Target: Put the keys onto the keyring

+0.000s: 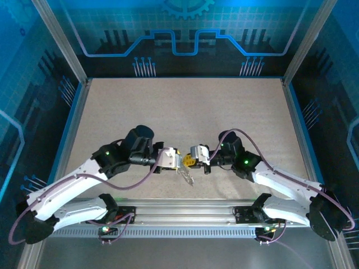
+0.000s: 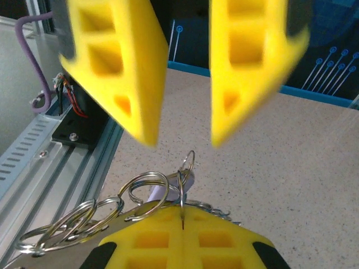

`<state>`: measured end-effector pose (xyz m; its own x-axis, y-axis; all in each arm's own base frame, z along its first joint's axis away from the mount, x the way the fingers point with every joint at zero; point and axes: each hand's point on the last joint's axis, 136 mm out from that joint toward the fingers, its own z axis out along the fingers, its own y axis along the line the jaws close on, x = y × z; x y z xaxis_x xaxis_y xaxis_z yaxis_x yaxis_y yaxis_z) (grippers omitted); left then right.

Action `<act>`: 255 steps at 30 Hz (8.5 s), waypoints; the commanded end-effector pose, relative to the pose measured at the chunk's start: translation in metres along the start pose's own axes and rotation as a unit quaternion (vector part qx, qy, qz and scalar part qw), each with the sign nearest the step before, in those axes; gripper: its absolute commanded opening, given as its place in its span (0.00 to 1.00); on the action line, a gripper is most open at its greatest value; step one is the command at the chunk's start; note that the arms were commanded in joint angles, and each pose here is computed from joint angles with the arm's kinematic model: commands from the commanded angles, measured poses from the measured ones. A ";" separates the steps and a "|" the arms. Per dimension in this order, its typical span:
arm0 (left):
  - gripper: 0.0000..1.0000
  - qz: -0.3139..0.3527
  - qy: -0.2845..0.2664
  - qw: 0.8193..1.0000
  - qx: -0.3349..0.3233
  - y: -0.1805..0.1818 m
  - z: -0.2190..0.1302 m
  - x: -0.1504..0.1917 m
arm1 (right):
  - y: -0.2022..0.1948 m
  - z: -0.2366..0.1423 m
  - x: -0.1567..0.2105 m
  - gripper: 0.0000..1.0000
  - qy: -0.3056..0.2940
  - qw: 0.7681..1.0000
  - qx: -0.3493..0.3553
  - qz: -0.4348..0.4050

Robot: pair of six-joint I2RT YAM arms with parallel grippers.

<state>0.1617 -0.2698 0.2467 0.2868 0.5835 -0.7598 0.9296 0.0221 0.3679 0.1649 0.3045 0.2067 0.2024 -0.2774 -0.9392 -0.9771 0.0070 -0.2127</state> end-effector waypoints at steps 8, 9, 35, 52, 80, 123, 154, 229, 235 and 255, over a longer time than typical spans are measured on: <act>0.35 -0.023 -0.066 0.996 -0.054 -0.004 -0.014 -0.003 | -0.008 -0.012 -0.045 0.00 -0.097 0.994 0.038 -0.035; 0.36 -0.026 -0.068 0.996 -0.058 -0.003 -0.012 -0.004 | -0.007 -0.011 -0.045 0.00 -0.096 0.994 0.037 -0.036; 0.29 -0.007 -0.067 0.997 -0.049 -0.006 -0.008 -0.001 | 0.001 -0.011 -0.050 0.00 -0.102 0.992 0.027 -0.064; 0.04 0.000 -0.051 0.998 -0.027 -0.010 -0.004 0.003 | 0.007 -0.009 -0.053 0.00 -0.105 0.991 0.008 -0.081; 0.00 -0.018 0.031 0.999 0.036 -0.010 -0.002 0.008 | 0.024 0.010 -0.020 0.18 0.044 0.987 -0.049 -0.143; 0.19 -0.056 -0.080 0.995 -0.017 -0.009 -0.018 -0.003 | 0.008 0.004 -0.054 0.00 -0.101 0.993 0.017 -0.050; 0.00 -0.040 -0.033 0.999 -0.006 -0.013 -0.014 0.013 | 0.014 0.009 -0.056 0.00 -0.091 0.993 0.008 -0.074; 0.14 -0.023 -0.021 0.999 0.012 -0.016 -0.020 0.005 | 0.033 0.029 -0.080 0.00 -0.115 0.989 -0.014 -0.087; 0.28 -0.014 -0.015 1.000 -0.017 -0.009 -0.025 0.007 | 0.034 0.028 -0.079 0.00 -0.113 0.989 -0.010 -0.094; 0.33 -0.003 -0.053 0.998 -0.043 -0.017 -0.041 0.002 | 0.026 0.024 -0.076 0.00 -0.115 0.990 0.022 -0.082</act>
<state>0.1372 -0.2355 0.2545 0.2999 0.5168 -0.8018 0.9159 0.0791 0.3935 0.1288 0.3472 0.2346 0.3259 -0.1482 -0.9337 -0.9445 -0.0065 -0.3286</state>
